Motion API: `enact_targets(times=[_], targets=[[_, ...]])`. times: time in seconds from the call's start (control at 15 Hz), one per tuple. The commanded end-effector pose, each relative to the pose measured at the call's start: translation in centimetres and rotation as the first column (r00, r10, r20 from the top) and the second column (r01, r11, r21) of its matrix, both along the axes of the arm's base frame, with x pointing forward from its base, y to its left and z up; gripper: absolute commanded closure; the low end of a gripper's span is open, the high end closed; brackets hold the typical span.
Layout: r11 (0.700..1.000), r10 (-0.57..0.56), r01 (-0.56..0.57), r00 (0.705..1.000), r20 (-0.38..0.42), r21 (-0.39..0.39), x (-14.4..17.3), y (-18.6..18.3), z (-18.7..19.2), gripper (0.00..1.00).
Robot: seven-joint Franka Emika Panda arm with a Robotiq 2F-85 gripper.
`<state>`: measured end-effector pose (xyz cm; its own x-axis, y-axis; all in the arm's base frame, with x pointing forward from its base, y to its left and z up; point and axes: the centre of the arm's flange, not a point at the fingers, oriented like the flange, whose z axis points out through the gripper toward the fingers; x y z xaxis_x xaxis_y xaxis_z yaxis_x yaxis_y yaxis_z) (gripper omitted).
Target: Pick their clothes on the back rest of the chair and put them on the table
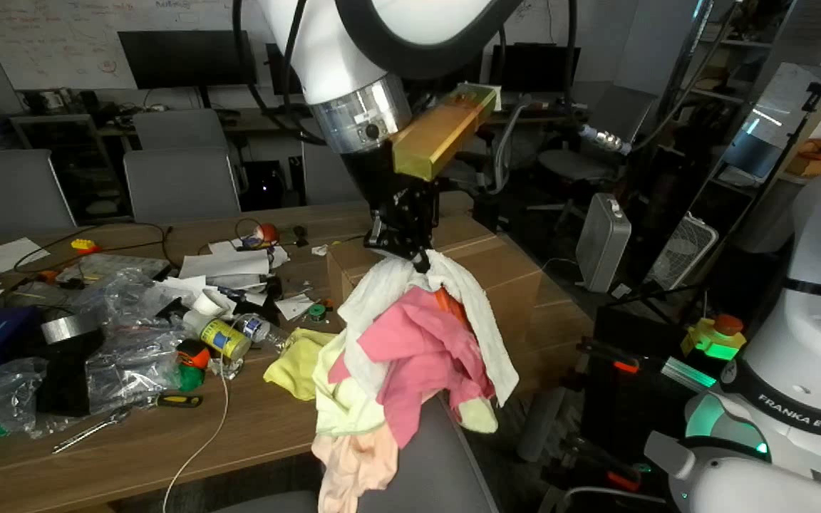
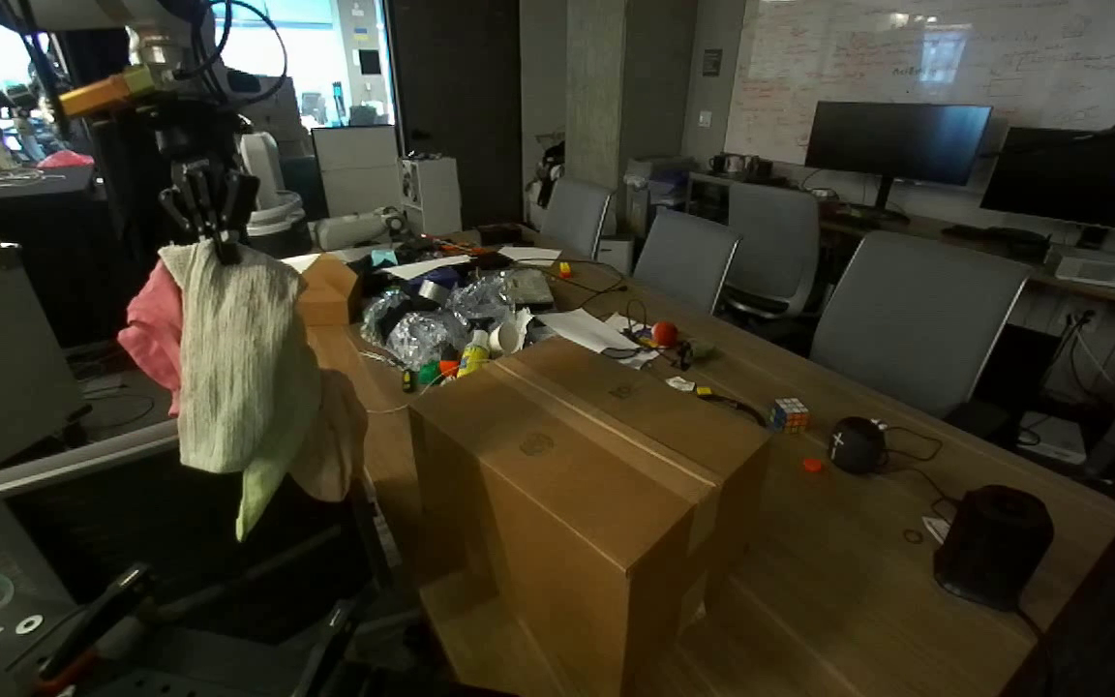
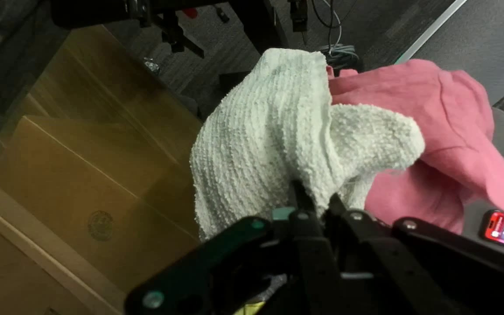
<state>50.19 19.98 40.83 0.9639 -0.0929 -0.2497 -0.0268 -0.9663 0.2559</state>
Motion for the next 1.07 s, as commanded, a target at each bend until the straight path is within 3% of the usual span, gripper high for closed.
enact_targets(times=[0.0, 0.67, 1.0], targets=[[0.999, -0.048, 0.048, 0.998, 0.038, -0.012, -0.5, -0.3, 4.3, 0.98], [0.997, -0.08, 0.081, 0.992, 0.099, -0.009, -2.8, -0.5, 12.5, 0.98], [0.985, -0.174, 0.174, 0.981, 0.086, 0.017, -0.6, -5.1, 16.8, 0.98]])
